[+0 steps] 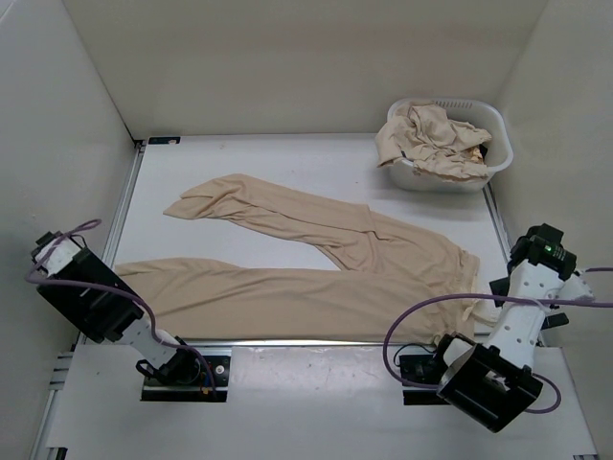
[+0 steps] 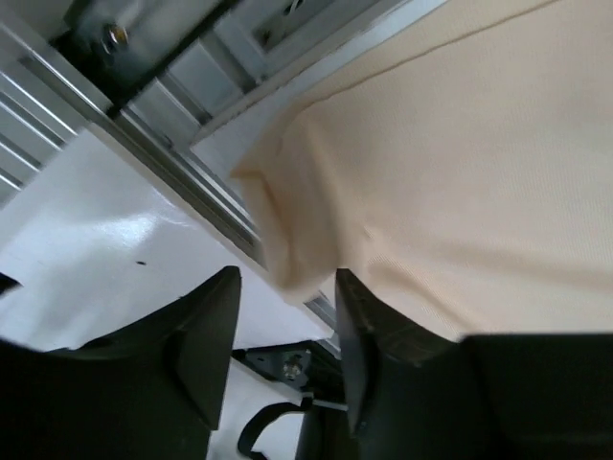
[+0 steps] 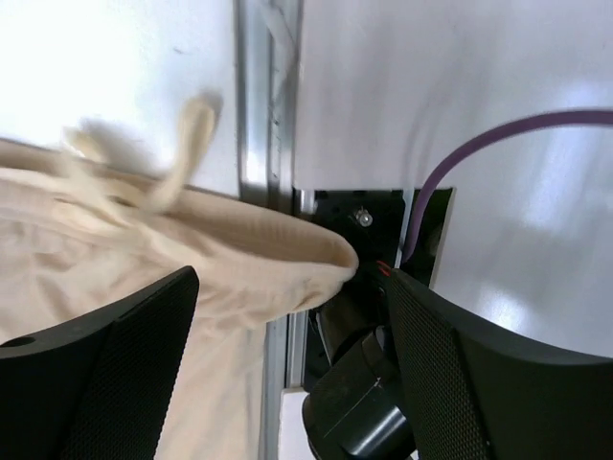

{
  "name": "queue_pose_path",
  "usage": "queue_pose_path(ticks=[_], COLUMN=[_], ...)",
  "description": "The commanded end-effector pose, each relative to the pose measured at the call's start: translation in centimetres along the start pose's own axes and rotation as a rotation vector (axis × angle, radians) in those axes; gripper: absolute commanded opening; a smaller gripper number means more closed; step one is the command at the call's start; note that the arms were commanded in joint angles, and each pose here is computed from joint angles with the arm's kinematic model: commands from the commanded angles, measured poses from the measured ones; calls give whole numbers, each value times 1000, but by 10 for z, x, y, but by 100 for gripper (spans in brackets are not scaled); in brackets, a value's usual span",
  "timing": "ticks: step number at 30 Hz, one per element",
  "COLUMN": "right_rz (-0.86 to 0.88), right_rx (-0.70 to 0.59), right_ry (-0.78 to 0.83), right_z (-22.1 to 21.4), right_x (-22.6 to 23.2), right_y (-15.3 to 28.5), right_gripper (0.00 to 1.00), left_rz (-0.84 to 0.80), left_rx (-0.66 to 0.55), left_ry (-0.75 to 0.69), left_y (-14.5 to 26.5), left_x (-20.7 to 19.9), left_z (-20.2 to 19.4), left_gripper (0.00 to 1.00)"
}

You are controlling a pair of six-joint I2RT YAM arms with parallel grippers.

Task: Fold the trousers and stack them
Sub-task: Flatten the trousers out

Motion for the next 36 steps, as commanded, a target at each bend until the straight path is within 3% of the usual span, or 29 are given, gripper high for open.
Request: queue_pose_path(ticks=[1, 4, 7, 10, 14, 22, 26, 30, 33, 34, 36], right_rz=[23, 131, 272, 402, 491, 379, 271, 180, 112, 87, 54], right_rx=[-98, -127, -129, -71, 0, 62, 71, 65, 91, 100, 113], right_ry=[38, 100, 165, 198, 245, 223, 207, 195, 215, 217, 232], right_z=[19, 26, 26, 19, 3, -10, -17, -24, -34, -38, -40], right_x=[2, 21, 45, 75, 119, 206, 231, 238, 237, 238, 235], right_y=[22, 38, 49, 55, 53, 17, -17, -45, -63, -70, -74], right_gripper=[84, 84, 77, 68, 67, 70, 71, 71, 59, 51, 41], left_rz=[-86, -83, -117, -149, -184, -453, -482, -464, -448, -434, -363], left_rx=[-108, -221, -319, -339, -359, -357, -508, -567, -613, -613, -602], left_ry=[-2, -31, -76, -146, -243, -570, -627, -685, -714, -710, -724], left_y=[40, 73, 106, 128, 139, 149, 161, 146, 129, 120, 101], left_x=[-4, -8, -19, -37, -68, -209, -265, -316, -344, -346, -360], left_z=[22, 39, 57, 67, 80, 114, 169, 188, 190, 193, 192], left_gripper=[58, 59, 60, 65, 66, 66, 69, 79, 92, 95, 97])
Point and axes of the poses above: each gripper's point midway between its finger pads, its own y axis back along the fingers, its own x axis along the line the jaws close on, z = x × y, the point moved 6 cm from there along y, back along the fingers, and after that the axes turned 10 degrees about -y, right-handed, at the moved point
